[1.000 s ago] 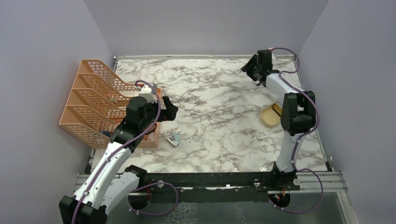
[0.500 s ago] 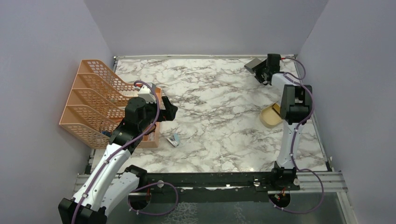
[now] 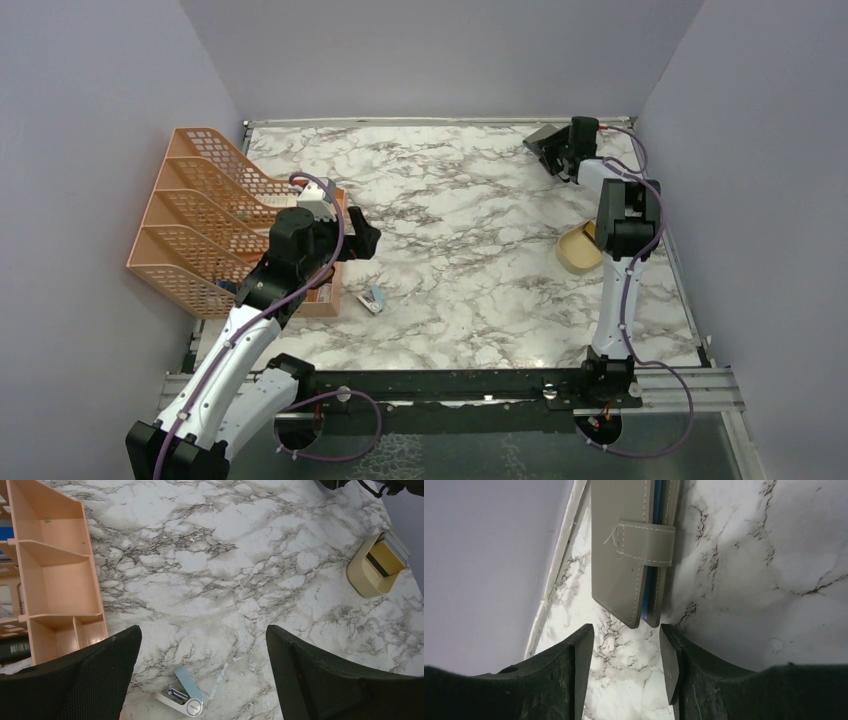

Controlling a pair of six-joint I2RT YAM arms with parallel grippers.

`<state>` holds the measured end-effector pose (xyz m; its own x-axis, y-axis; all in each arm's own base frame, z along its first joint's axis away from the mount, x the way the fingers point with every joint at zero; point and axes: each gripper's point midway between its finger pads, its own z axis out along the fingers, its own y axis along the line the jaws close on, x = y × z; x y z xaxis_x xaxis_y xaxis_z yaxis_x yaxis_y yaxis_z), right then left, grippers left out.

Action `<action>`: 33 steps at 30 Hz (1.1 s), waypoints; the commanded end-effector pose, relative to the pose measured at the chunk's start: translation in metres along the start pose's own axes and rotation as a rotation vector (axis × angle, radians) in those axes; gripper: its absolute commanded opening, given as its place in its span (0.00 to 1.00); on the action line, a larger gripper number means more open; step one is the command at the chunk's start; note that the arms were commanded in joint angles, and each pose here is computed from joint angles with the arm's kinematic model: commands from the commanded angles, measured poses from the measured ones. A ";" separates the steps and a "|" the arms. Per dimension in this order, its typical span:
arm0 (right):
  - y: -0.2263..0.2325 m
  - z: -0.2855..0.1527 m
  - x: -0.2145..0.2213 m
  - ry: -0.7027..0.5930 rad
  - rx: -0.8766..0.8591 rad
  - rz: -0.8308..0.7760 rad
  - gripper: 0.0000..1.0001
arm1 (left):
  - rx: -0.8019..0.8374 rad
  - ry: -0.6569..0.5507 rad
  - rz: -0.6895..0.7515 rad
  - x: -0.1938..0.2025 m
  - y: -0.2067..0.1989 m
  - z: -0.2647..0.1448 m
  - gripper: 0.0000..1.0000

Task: Put the credit cards into the card holder
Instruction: Pick up the card holder from the center of the board.

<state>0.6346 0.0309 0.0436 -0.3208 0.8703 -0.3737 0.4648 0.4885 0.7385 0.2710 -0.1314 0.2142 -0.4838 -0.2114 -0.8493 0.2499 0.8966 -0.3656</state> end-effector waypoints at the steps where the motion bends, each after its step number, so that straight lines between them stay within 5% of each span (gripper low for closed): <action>1: -0.018 0.013 -0.005 -0.002 0.003 0.035 0.52 | 0.005 0.000 0.016 -0.001 0.000 -0.001 0.98; 9: -0.019 0.022 -0.015 -0.014 0.017 0.059 0.49 | -0.001 -0.003 0.027 -0.002 0.002 -0.002 0.98; 24: -0.001 -0.002 -0.014 0.003 -0.054 -0.014 0.03 | 0.024 0.007 0.061 0.001 -0.001 -0.003 0.97; 33: -0.002 -0.064 0.032 0.156 -0.180 -0.075 0.01 | 0.100 0.018 0.049 0.006 -0.013 -0.005 0.97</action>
<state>0.5951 0.0375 0.0415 -0.4057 0.8497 -0.3368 0.4041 0.4972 0.7678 0.2667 -0.1338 0.2118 -0.4880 -0.1588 -0.8583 0.2971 0.8944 -0.3344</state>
